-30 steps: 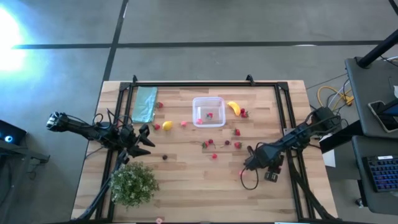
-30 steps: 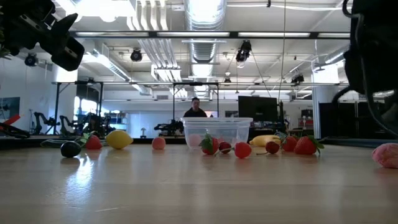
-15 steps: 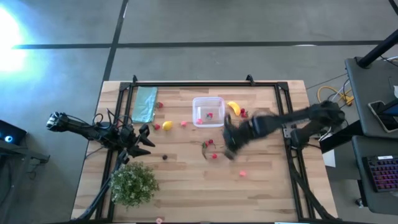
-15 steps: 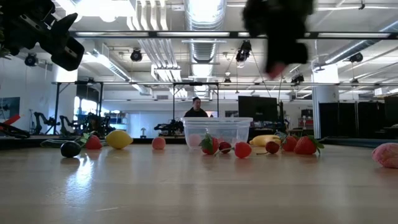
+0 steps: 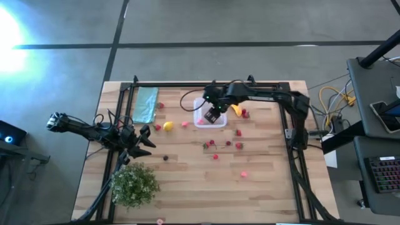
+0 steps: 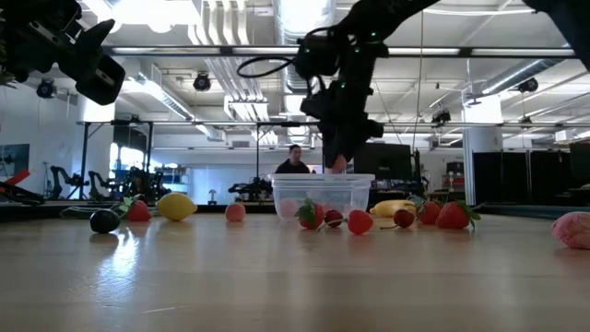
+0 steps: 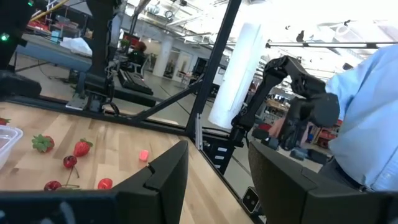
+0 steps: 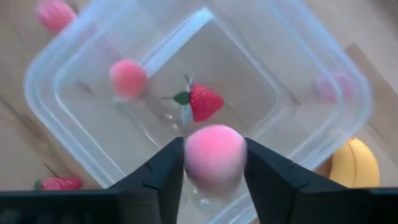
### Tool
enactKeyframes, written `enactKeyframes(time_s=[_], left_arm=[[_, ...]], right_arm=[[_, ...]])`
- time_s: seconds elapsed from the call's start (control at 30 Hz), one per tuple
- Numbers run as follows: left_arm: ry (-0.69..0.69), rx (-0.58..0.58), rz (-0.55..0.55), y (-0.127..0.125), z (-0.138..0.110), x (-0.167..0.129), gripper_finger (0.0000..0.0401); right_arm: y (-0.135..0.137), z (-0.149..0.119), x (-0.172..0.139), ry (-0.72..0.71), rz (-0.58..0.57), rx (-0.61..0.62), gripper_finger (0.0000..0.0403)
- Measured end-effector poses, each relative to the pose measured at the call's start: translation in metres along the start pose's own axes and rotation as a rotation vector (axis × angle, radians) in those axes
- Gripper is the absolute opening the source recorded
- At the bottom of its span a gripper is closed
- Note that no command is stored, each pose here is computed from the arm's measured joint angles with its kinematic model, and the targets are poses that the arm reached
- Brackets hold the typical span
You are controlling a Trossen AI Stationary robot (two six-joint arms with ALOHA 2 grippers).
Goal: Pick and placing Produce into tupperware
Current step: Put the pink peach into the transparent bin, then put the red strawberry into the transparent bin
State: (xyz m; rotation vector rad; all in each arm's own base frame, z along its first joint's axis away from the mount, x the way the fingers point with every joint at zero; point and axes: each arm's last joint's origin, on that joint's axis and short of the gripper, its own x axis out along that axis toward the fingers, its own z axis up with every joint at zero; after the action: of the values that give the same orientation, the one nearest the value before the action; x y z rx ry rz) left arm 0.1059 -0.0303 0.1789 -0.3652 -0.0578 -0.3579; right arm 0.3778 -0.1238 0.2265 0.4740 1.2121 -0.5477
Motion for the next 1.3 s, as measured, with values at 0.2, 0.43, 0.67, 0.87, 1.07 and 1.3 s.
enactKeyframes(time_s=[0.2, 0.43, 0.67, 0.87, 1.07, 1.3], left_arm=[[0.0, 0.0, 0.0, 0.0, 0.0, 0.0, 0.0155], [-0.002, 0.0, 0.004, 0.0, 0.0, 0.0, 0.0155], [-0.001, 0.0, 0.003, 0.0, 0.0, 0.0, 0.0155], [-0.001, 0.0, 0.003, 0.0, 0.0, 0.0, 0.0155], [-0.001, 0.0, 0.003, 0.0, 0.0, 0.0, 0.0155], [-0.001, 0.0, 0.002, 0.0, 0.0, 0.0, 0.0155]], right_arm=[[0.011, 0.008, 0.002, 0.026, -0.096, -0.07, 0.0228], [-0.017, -0.006, -0.048, 0.112, -0.204, -0.113, 0.0262], [-0.095, -0.032, -0.053, 0.261, -0.137, 0.041, 0.0253], [-0.117, -0.059, -0.027, 0.311, -0.133, -0.055, 0.0247], [-0.118, -0.085, -0.002, 0.383, -0.203, -0.196, 0.0246], [-0.114, -0.093, 0.013, 0.337, -0.146, -0.217, 0.0254]])
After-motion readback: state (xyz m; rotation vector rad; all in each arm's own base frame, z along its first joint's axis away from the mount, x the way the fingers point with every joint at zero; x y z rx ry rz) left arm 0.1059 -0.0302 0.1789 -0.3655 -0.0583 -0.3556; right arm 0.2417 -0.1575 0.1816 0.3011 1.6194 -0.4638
